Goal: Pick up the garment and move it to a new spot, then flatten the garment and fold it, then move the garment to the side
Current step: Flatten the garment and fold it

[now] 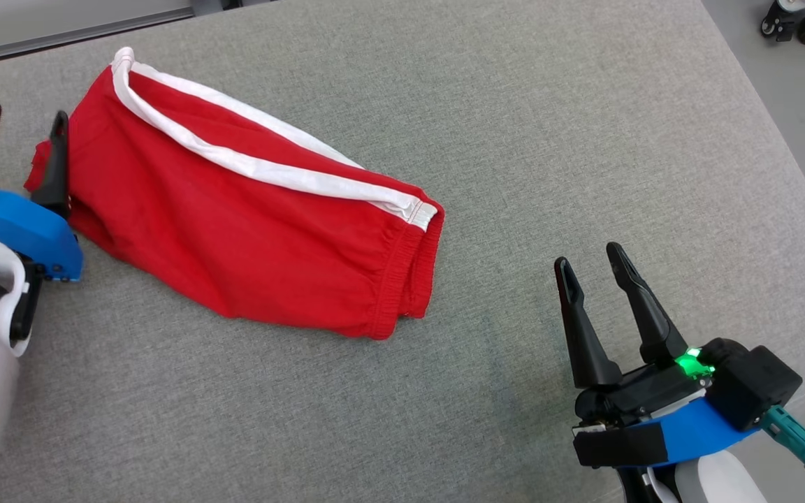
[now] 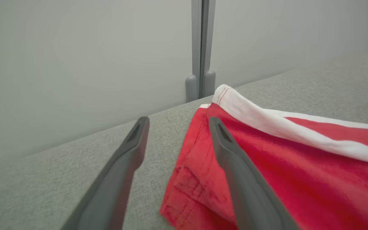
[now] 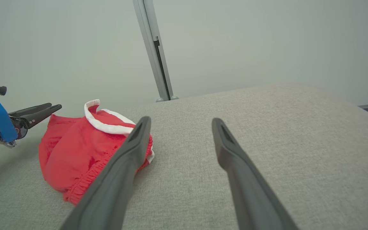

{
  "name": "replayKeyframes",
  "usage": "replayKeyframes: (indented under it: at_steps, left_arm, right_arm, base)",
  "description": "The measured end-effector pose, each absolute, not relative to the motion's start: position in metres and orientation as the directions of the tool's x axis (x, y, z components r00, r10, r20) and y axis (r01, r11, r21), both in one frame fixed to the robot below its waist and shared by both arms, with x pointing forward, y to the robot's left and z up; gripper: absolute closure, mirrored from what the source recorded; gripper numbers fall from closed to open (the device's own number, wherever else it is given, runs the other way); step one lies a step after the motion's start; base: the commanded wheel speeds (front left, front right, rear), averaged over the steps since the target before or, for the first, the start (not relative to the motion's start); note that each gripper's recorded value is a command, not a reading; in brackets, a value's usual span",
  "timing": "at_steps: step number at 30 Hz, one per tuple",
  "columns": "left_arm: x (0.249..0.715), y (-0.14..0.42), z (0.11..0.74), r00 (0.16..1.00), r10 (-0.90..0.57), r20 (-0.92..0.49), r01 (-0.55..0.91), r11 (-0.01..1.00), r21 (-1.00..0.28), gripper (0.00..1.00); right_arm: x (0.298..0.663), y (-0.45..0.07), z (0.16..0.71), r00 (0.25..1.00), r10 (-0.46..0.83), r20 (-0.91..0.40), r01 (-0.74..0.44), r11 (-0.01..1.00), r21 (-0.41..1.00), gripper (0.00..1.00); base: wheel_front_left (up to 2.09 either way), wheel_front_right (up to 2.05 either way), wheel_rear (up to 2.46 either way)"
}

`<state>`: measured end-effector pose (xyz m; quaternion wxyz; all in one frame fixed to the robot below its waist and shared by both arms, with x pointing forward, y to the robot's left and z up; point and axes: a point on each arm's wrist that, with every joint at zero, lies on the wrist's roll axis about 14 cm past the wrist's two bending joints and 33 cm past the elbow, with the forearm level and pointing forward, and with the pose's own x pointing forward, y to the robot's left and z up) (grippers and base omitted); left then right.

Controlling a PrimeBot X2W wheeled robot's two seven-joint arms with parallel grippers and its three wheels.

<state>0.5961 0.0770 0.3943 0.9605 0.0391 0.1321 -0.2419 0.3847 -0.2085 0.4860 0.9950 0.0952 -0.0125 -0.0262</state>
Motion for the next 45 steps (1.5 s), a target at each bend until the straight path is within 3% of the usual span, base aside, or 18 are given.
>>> replayKeyframes:
  at_steps: [18, 19, 20, 21, 22, 35, 45]
  left_arm:
    - [0.57, 0.089, 0.333, 0.766, -0.418, -0.488, 0.504, 0.862, 0.053, 0.0]
    - [0.57, 0.089, 0.333, 0.766, -0.418, -0.488, 0.503, 0.863, 0.05, 0.07]
    - [0.569, 0.088, 0.333, 0.766, -0.419, -0.486, 0.502, 0.864, 0.045, 0.6]
    - [0.569, 0.087, 0.334, 0.768, -0.421, -0.482, 0.501, 0.865, 0.042, 0.77]
    - [0.568, 0.086, 0.336, 0.771, -0.424, -0.476, 0.5, 0.865, 0.039, 1.0]
    - [0.523, 0.08, 0.373, 0.817, -0.452, -0.358, 0.464, 0.884, -0.058, 1.0]
    - [0.461, 0.123, 0.4, 0.9, -0.326, -0.289, 0.305, 0.945, -0.115, 1.0]
  right_arm:
    - [0.391, -0.2, 0.479, 1.0, -0.027, 0.004, 0.026, 0.981, 0.194, 0.0]
    - [0.392, -0.199, 0.48, 1.0, -0.024, 0.005, 0.022, 0.981, 0.195, 0.0]
    - [0.393, -0.199, 0.48, 1.0, -0.021, 0.007, 0.019, 0.981, 0.195, 0.0]
    - [0.393, -0.198, 0.481, 1.0, -0.019, 0.009, 0.017, 0.98, 0.196, 0.0]
    - [0.393, -0.197, 0.481, 1.0, -0.017, 0.01, 0.015, 0.98, 0.197, 0.0]
    - [0.385, -0.198, 0.488, 0.999, -0.017, 0.032, 0.01, 0.981, 0.192, 0.0]
    - [0.381, -0.186, 0.485, 0.999, 0.02, 0.03, -0.026, 0.981, 0.194, 0.0]
  base:
    - [0.0, 0.0, 0.0]
    - [0.0, 0.0, 0.0]
    - [0.0, 0.0, 0.0]
    - [0.0, 0.0, 0.0]
    - [0.0, 0.0, 0.0]
    - [0.0, 0.0, 0.0]
    - [0.0, 0.0, 0.0]
